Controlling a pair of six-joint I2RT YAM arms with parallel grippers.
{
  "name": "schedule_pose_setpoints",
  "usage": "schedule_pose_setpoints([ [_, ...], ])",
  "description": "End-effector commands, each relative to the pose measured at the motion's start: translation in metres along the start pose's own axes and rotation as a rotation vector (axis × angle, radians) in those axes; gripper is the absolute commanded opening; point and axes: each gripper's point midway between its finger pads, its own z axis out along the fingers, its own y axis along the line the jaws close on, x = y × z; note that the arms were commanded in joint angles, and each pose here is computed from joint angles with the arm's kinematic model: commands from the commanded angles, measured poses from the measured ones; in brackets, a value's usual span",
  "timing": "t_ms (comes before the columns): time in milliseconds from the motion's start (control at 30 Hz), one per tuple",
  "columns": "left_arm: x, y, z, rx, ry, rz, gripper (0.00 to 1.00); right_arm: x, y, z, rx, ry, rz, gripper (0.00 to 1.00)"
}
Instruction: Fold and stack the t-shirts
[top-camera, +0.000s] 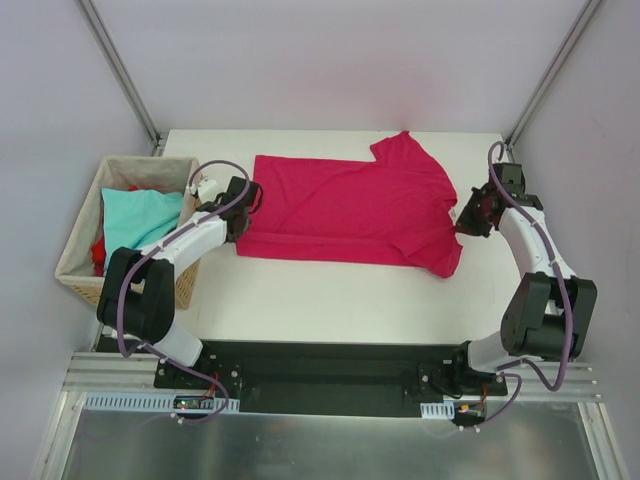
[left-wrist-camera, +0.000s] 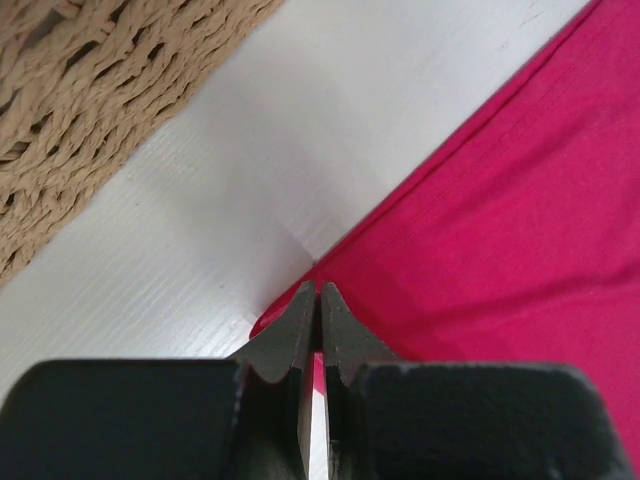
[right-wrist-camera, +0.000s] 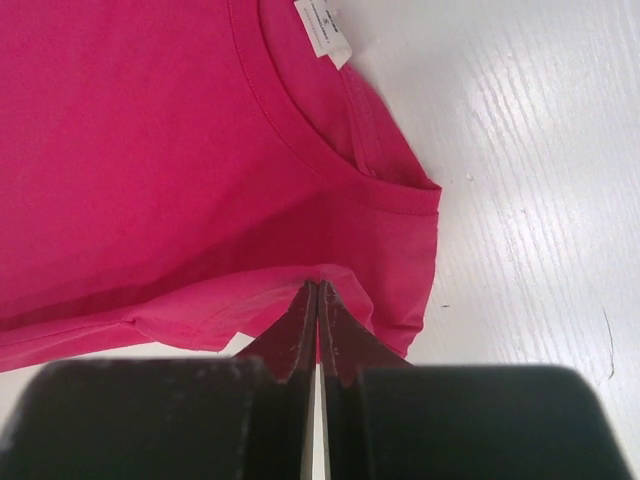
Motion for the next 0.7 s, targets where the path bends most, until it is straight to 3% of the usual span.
schedule_pose_setpoints([
  [0,-0.017,-0.011,0.000,0.015,-0.034,0.000,0.00,-0.021,0.013,-0.001,-0.041,-0.044,-0.025,0.00],
  [667,-0.029,-0.036,0.007,0.035,-0.038,0.039,0.00,-0.048,0.024,0.021,-0.048,-0.018,-0.028,0.00],
])
